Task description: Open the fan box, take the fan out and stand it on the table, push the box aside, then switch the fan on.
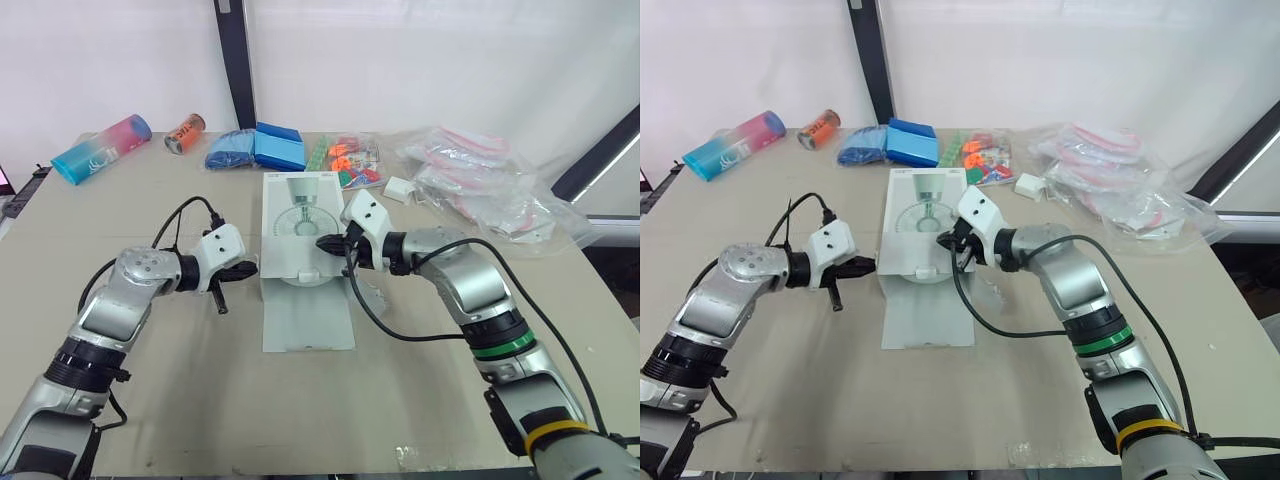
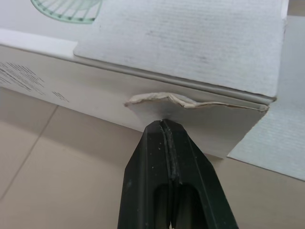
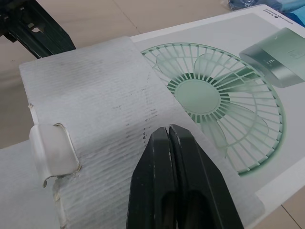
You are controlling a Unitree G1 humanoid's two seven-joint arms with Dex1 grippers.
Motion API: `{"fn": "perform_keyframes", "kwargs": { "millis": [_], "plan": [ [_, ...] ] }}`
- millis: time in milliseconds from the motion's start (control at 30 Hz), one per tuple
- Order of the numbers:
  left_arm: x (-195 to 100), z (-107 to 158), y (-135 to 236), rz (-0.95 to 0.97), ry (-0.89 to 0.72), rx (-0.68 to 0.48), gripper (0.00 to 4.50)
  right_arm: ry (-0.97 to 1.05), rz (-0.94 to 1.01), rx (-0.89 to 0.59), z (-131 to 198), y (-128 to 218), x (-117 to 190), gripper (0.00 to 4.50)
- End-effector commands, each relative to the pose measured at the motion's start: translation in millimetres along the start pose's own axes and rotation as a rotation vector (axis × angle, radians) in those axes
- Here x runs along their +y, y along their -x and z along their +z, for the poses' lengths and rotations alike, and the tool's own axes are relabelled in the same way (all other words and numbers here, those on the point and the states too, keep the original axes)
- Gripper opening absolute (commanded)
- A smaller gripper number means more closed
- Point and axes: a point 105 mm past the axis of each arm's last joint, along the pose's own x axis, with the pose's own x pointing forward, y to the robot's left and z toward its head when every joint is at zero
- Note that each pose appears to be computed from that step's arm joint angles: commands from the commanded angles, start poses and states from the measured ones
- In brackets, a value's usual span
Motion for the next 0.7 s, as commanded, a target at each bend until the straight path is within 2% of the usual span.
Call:
{"fn": "perform_keyframes", "kwargs": {
  "millis": [33,200,433,700],
  "plan": [
    [-1.3,14.6,10.1,0.013,0.028,-0.068,0.0,0.005,-0.009,0.008,0.3,3.5,-5.0,0.01],
    [-5.9,6.8,20.7,0.032,0.059,-0.056,0.0,0.004,0.001,0.004,1.4,1.5,-3.9,0.01],
    [-14.0,9.6,50.3,0.078,0.24,-0.162,0.0,0.005,0.006,0.004,1.0,-1.4,-4.2,0.01],
    [-71.7,-17.0,64.6,0.036,0.51,-0.177,0.0,0.012,0.009,0.0,0.2,-6.7,-4.0,0.01]
  ]
}}
